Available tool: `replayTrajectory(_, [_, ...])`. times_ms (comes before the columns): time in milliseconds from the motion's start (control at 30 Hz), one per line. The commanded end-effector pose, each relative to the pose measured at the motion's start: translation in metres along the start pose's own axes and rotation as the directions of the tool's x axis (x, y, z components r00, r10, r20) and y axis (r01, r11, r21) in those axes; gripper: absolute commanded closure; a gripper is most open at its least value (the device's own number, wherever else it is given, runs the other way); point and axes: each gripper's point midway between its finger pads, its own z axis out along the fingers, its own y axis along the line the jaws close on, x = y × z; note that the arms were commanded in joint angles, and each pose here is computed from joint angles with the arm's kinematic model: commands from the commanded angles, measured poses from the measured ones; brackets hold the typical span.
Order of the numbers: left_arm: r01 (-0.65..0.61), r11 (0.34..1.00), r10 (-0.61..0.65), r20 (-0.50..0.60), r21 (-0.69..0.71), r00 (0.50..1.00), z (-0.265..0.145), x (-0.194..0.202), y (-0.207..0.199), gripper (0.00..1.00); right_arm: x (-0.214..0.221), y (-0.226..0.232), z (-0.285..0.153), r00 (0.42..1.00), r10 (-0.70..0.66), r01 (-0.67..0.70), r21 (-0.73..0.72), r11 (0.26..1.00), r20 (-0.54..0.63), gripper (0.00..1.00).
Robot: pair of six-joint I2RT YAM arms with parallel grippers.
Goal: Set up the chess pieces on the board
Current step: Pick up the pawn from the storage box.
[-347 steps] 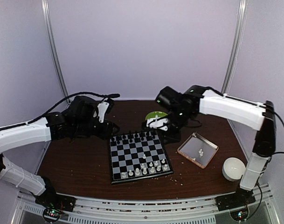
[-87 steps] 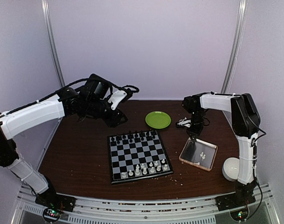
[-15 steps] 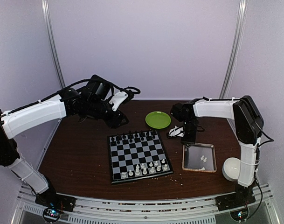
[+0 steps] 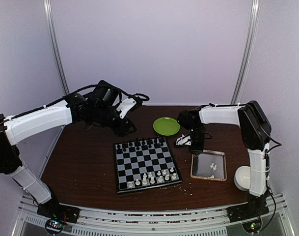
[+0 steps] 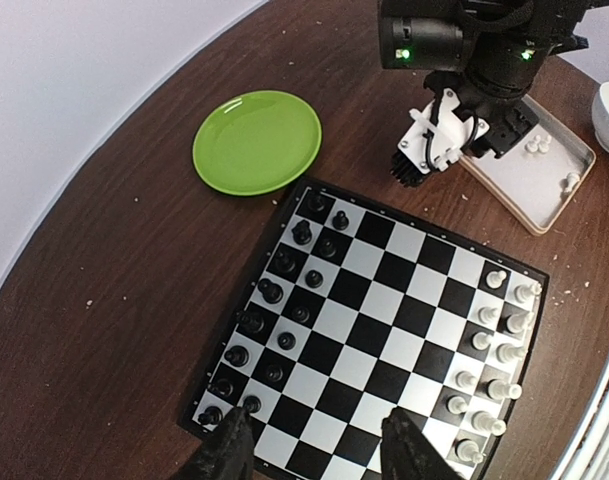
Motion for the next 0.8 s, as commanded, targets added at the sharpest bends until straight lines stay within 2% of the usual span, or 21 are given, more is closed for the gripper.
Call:
replayTrajectory(0, [-0.001, 1.0, 0.001, 0.04, 0.01, 0.999, -0.002, -0.015, -0.001, 0.55, -0.004, 0.008, 0.003, 1.0, -0.015, 0.015, -0.067, 0.998, 0.009, 0.76])
replayTrajectory(233, [-0.007, 1.0, 0.006, 0.034, 0.009, 0.999, -0.001, -0.014, -0.001, 0.55, -0.009, 0.02, 0.014, 1.0, 0.007, -0.004, -0.127, 0.992, 0.023, 0.85])
replayTrajectory(300, [-0.006, 1.0, 0.006, 0.037, 0.009, 0.999, -0.001, -0.015, -0.001, 0.55, -0.009, 0.025, 0.019, 0.999, 0.022, -0.019, -0.139, 0.99, 0.024, 0.85])
replayTrajectory(400, [-0.007, 1.0, 0.006, 0.036, 0.019, 0.999, -0.001, -0.015, -0.003, 0.55, -0.007, 0.033, 0.027, 0.999, 0.041, -0.037, -0.161, 0.986, 0.02, 0.78])
replayTrajectory(633, [-0.005, 1.0, 0.004, 0.036, 0.031, 0.999, 0.0, -0.015, -0.004, 0.55, -0.005, 0.04, 0.021, 0.995, 0.076, -0.066, -0.162, 0.985, 0.062, 0.91])
replayTrajectory(767, [-0.003, 0.999, 0.002, 0.036, 0.035, 0.999, 0.0, -0.015, -0.005, 0.55, 0.0, 0.037, 0.004, 0.991, 0.101, -0.089, -0.134, 0.987, 0.091, 0.94])
